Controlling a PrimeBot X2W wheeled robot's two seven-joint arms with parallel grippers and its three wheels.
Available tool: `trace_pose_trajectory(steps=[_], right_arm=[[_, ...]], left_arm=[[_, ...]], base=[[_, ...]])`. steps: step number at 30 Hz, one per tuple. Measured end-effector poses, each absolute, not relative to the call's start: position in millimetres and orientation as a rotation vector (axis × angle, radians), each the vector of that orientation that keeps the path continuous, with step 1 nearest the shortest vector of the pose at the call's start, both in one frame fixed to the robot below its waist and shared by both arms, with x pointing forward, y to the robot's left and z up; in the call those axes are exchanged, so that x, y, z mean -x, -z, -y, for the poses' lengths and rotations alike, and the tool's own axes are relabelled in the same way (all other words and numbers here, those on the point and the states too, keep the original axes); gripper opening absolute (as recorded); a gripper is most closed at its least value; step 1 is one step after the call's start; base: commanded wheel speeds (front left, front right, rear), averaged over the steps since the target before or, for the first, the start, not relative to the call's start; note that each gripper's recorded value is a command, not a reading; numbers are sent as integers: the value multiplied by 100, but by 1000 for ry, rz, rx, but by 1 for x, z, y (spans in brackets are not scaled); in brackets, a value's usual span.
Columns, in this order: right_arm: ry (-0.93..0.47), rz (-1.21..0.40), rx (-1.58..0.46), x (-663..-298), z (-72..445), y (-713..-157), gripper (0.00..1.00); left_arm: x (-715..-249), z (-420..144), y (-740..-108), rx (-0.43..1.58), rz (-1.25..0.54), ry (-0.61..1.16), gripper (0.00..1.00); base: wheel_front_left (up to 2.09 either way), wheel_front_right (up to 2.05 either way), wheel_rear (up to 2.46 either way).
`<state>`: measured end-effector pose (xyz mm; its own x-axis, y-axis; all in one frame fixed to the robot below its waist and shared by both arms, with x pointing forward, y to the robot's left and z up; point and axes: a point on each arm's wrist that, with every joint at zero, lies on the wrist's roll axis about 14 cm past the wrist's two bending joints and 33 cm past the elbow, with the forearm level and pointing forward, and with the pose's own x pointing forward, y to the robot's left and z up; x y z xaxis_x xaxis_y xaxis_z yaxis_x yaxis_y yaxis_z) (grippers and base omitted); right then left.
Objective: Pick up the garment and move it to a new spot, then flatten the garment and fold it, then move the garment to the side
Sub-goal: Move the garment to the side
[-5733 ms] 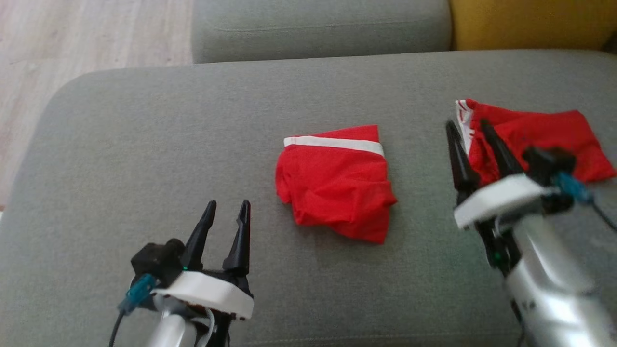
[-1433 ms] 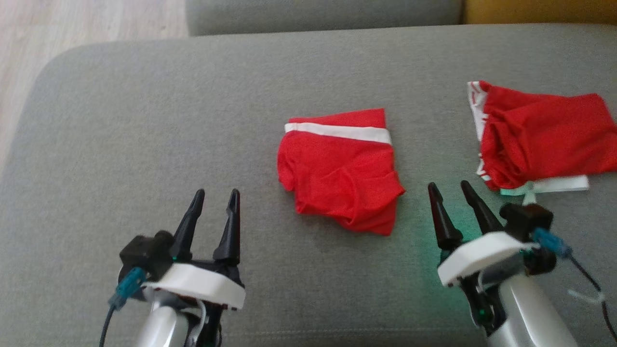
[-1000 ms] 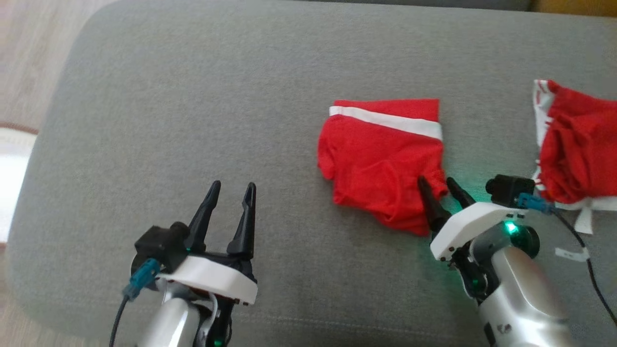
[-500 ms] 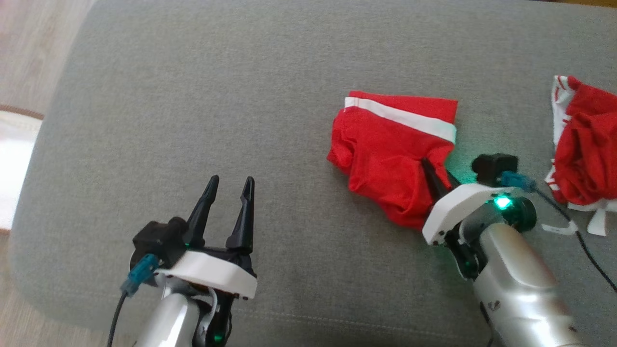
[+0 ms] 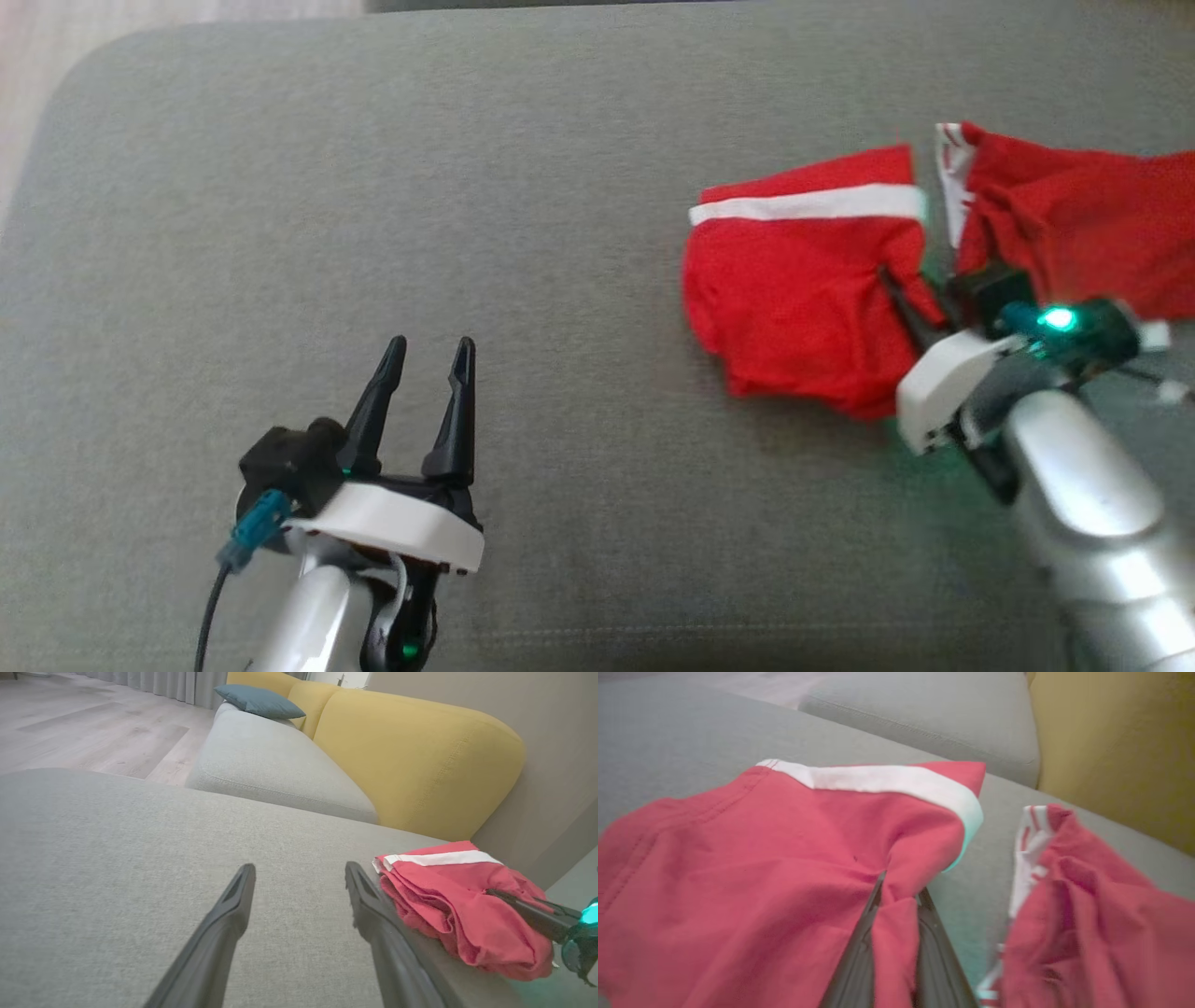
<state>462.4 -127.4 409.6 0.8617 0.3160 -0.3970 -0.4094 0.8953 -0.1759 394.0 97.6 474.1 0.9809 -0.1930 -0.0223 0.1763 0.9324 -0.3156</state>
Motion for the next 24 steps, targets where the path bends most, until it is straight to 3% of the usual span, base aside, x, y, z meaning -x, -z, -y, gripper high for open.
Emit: trace_pose_trajectory(steps=[11,24], right_arm=[[-235,-426,465,-473,242,-440,0],[-105,-557,638,-485,323,-440,0]], left_arm=[[-403,-73,-466,325,-79,263,100],[-412,-78,-456,327,-99,250,100]], base=[[0,0,0],[0,0,0]])
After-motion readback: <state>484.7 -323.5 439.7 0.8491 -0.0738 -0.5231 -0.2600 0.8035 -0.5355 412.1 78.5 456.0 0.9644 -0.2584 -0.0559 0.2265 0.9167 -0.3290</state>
